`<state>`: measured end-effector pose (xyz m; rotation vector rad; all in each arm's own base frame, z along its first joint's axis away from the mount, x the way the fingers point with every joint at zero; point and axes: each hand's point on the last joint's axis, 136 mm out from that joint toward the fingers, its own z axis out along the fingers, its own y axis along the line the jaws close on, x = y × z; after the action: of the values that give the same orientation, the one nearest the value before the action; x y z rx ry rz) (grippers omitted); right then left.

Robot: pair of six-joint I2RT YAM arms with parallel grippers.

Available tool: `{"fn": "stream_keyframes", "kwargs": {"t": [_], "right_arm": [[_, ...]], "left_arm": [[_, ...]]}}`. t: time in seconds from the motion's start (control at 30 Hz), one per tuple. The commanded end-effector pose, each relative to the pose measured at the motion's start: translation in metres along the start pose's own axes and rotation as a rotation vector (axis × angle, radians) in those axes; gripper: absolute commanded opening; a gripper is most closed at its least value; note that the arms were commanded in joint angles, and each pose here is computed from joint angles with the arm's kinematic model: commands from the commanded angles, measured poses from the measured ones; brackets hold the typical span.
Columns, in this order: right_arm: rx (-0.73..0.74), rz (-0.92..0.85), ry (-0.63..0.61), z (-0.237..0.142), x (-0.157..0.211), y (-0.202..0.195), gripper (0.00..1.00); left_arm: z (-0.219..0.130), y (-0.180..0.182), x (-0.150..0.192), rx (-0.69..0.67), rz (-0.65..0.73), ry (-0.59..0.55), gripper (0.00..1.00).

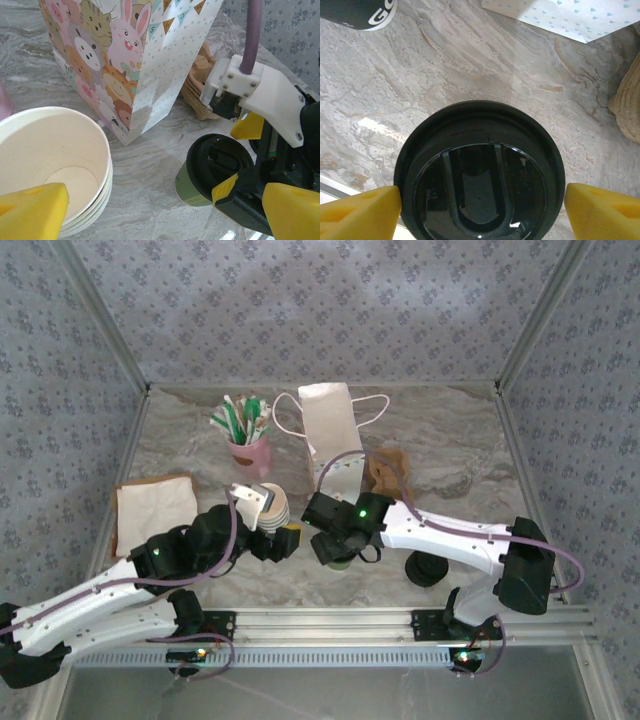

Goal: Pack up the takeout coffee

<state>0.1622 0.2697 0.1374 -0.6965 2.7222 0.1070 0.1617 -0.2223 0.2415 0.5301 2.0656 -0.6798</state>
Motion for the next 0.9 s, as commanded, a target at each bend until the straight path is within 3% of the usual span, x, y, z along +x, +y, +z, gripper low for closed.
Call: {"fn": "stream_keyframes", "kwargs": {"t": [0.0, 0.33, 0.5, 0.77, 0.87], "right_arm": [[0.009, 0.0, -0.014, -0.016, -0.003, -0.003, 0.89], [-0.005, 0.044, -0.057, -0.032, -0.003, -0.02, 0.85], [-0.099, 0.158, -0.065, -0.031, 0.003, -0.032, 0.76], [-0.325, 0.266, -0.069, -0.03, 0.002, -0.025, 0.32], [-0.373, 0.282, -0.072, -0.03, -0.001, -0.022, 0.22]], "left_arm": [[-0.002, -0.002, -0.011, 0.004, 0.008, -0.03, 0.99], [0.002, -0.01, -0.012, 0.028, 0.005, -0.008, 0.96], [0.011, -0.029, -0.013, 0.093, 0.006, 0.049, 0.67], [0.035, -0.053, 0.001, 0.171, -0.045, 0.142, 0.27], [0.042, -0.062, 0.007, 0.192, -0.05, 0.166, 0.2]]}}
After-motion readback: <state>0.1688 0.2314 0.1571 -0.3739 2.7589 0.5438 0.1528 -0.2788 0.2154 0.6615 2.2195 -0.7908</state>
